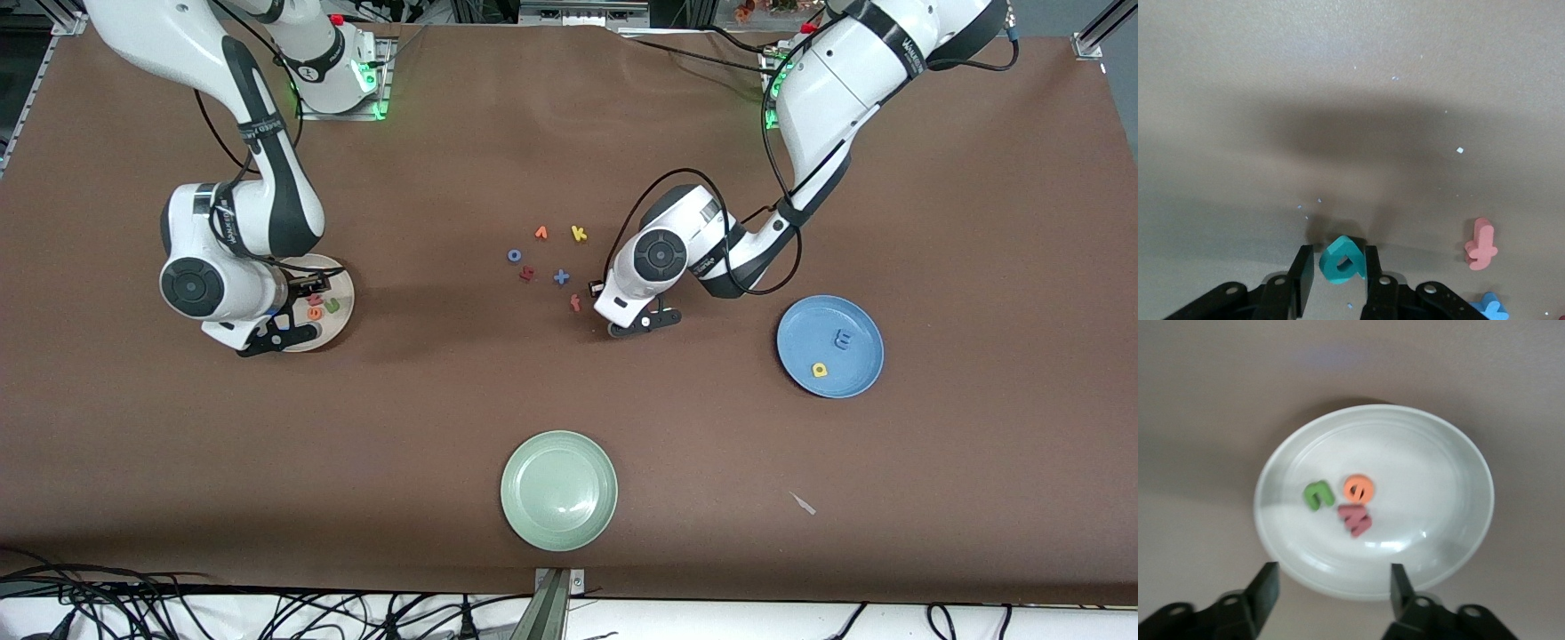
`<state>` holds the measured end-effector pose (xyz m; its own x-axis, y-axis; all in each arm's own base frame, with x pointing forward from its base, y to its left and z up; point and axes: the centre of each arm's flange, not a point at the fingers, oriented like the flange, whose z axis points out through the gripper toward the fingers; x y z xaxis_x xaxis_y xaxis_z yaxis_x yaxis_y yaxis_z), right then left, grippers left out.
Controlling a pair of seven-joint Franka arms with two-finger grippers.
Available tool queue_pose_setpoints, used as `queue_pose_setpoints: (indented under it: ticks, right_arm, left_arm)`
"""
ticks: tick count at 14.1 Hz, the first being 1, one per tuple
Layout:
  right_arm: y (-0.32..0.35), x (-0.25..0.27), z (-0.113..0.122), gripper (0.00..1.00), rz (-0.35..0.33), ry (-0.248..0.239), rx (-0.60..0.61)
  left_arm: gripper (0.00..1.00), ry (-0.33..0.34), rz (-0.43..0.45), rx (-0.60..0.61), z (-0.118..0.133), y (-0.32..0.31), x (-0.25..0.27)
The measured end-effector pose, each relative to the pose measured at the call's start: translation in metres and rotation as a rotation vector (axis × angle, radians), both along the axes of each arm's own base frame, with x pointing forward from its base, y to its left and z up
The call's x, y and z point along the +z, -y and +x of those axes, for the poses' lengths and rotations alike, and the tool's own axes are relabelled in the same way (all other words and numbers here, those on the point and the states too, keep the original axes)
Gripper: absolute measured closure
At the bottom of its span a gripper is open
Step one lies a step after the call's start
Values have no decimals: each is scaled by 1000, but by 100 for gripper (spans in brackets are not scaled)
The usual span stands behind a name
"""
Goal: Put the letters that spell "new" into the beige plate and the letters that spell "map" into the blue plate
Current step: 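Carry pink 'w' to the white plate and open the right gripper, then drop the teal letter on the blue plate while the right gripper retracts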
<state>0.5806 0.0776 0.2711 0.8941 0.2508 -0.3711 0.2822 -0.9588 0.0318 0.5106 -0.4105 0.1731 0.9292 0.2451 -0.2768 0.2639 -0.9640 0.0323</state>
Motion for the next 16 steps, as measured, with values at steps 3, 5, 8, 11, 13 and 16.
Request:
queue_pose_setpoints:
  ticks: [3,5,8,11,13,16]
  right_arm:
    - [-22,70,18,0,-6,-23,-9]
    - [-29,105,20,0,-9,-53,-9]
    - [-35,149,22,0,-12,-84,-8]
    - [-36,188,26,0,-7,-58,-10]
    - [-35,214,25,0,7,-11,-8]
    - [-28,263,21,0,34,110,-6]
  left_arm:
    - [52,-9,2,1,-2,-1,-6]
    - [53,-9,2,2,-2,-1,-6]
    - [61,-7,2,2,-2,-1,-5]
    - [71,-5,4,9,2,-4,-3]
    - [71,-10,20,20,12,-14,6]
    - [71,-8,51,-23,36,-46,42]
